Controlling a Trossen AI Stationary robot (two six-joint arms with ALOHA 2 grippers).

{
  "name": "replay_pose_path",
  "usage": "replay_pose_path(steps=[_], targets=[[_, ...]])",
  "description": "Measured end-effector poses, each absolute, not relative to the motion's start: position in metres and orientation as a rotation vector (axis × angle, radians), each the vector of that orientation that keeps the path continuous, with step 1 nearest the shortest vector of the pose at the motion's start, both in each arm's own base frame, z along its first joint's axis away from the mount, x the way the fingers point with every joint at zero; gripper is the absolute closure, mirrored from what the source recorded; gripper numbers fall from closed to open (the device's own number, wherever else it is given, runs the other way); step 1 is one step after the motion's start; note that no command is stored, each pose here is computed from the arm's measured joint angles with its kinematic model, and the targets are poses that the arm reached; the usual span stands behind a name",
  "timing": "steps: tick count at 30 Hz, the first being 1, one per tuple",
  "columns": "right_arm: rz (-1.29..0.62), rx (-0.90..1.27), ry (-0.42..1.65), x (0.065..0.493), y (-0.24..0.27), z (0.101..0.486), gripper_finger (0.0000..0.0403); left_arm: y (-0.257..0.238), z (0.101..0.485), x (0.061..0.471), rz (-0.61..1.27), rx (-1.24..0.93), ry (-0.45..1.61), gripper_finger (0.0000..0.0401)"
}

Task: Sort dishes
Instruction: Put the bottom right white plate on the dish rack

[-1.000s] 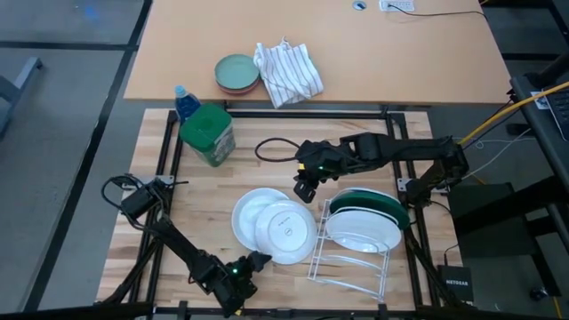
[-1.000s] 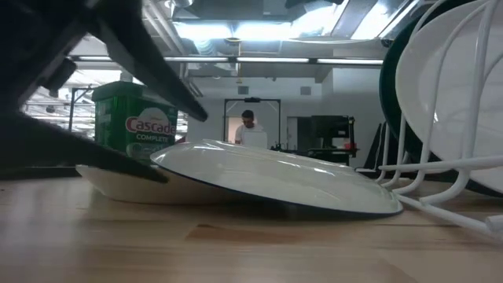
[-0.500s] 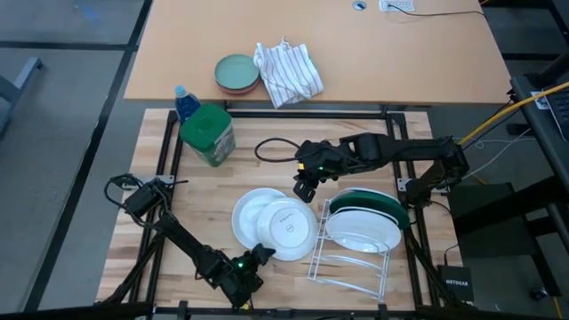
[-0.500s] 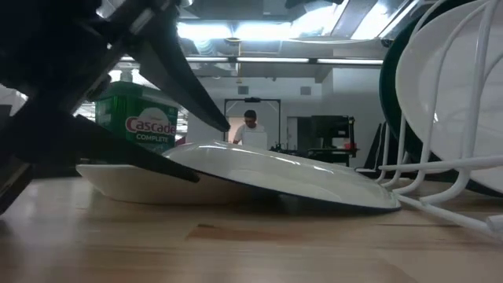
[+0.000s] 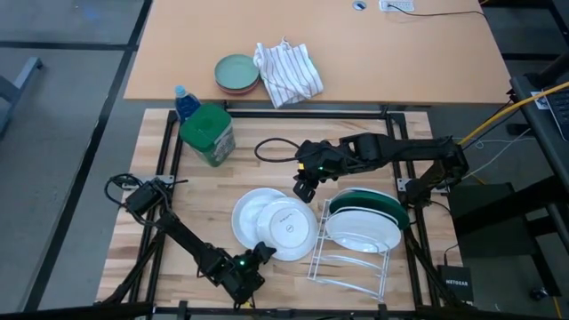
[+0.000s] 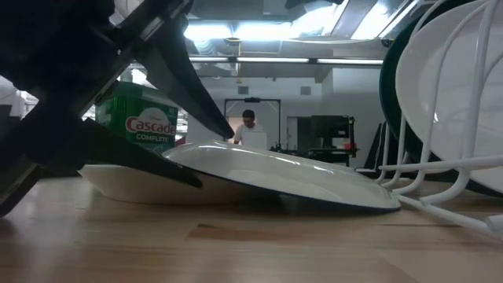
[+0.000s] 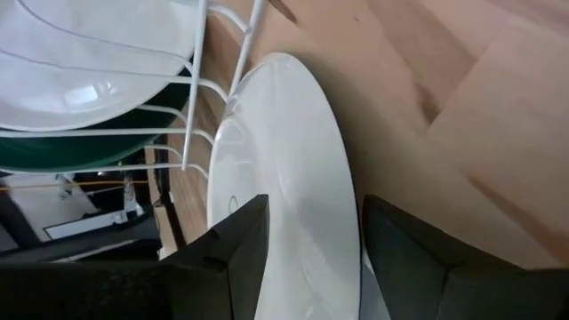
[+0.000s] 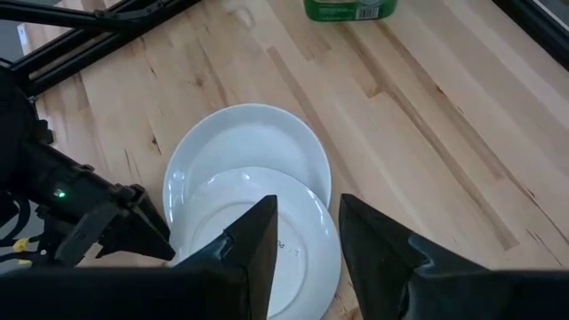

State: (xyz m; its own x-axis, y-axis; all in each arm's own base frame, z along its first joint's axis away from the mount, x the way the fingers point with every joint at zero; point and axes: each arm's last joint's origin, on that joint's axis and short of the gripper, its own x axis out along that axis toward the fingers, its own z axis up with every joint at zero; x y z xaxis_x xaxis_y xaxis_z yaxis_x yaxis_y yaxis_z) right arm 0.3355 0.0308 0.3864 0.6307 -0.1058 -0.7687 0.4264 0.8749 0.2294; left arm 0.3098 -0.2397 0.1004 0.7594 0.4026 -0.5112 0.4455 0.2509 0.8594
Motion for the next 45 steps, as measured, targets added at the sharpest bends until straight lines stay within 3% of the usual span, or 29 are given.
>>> replay_pose_path(steps=[33,45], targets=[[-0.314,0.415,0.849,0.335,0.031,0.385,0.0276,-0.222,0.104,0.331,-0.014,1.283,0.752,0.0231],[-0.143,0.531,0.916,0.335,0.037,0.385,0.0276,-0.222,0.104,0.331,-0.014,1.282,0.750,0.0231]])
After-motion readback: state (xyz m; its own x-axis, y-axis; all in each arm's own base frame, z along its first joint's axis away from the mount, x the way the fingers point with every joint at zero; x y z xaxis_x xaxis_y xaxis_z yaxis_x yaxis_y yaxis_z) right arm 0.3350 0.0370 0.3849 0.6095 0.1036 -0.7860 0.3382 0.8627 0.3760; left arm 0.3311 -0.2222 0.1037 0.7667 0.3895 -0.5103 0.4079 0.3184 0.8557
